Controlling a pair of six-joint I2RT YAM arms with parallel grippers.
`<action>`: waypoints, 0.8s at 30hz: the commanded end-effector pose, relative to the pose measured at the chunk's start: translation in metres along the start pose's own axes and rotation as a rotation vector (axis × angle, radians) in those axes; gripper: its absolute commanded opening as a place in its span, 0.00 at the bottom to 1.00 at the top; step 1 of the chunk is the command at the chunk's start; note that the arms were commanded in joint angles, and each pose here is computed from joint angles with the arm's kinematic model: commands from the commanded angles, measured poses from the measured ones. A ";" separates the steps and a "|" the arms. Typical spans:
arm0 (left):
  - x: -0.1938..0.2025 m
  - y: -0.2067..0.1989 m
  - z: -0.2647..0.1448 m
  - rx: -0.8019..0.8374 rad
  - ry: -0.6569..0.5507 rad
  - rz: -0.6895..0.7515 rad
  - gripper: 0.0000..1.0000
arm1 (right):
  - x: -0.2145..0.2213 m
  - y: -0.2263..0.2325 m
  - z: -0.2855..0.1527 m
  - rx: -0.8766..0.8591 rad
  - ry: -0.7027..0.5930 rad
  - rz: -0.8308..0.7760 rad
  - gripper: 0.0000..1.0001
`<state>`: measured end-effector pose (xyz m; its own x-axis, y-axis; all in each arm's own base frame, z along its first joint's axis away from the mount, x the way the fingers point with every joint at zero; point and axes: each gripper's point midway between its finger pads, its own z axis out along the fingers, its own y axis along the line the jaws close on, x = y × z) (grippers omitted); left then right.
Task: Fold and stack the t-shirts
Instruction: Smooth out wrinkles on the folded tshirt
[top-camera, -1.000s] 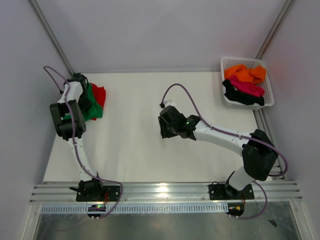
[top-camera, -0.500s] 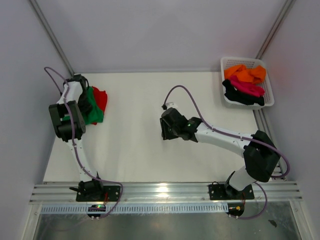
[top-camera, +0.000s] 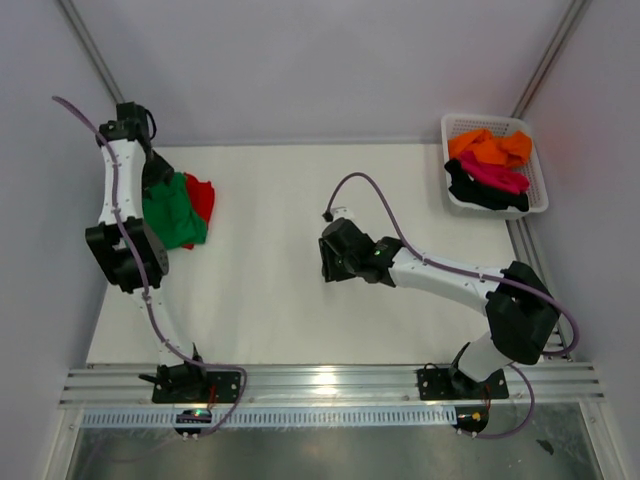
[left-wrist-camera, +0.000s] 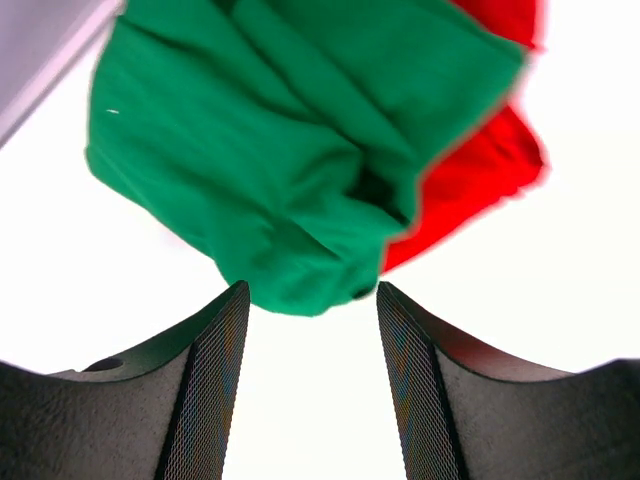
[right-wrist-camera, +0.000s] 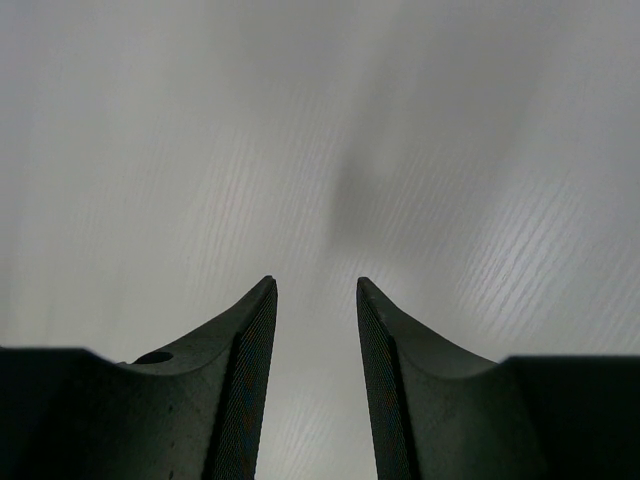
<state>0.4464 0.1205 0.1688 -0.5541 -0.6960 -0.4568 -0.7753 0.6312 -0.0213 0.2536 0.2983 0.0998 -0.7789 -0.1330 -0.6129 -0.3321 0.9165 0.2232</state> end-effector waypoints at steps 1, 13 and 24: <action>0.000 -0.026 -0.059 0.235 -0.008 0.050 0.57 | -0.020 0.010 -0.002 -0.020 -0.072 0.020 0.42; 0.012 -0.072 -0.184 0.669 -0.195 0.185 0.63 | -0.068 0.010 -0.013 0.056 -0.174 -0.073 0.42; 0.021 -0.041 -0.244 0.768 -0.331 0.161 0.64 | -0.055 0.012 -0.005 0.030 -0.143 -0.061 0.42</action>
<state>0.3960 0.0012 0.3554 -0.4858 -0.5274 -0.6970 -0.2776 0.8493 -0.4491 0.2872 0.3100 0.1367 -0.6885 -0.1453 -0.7105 -0.3549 0.9219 0.1553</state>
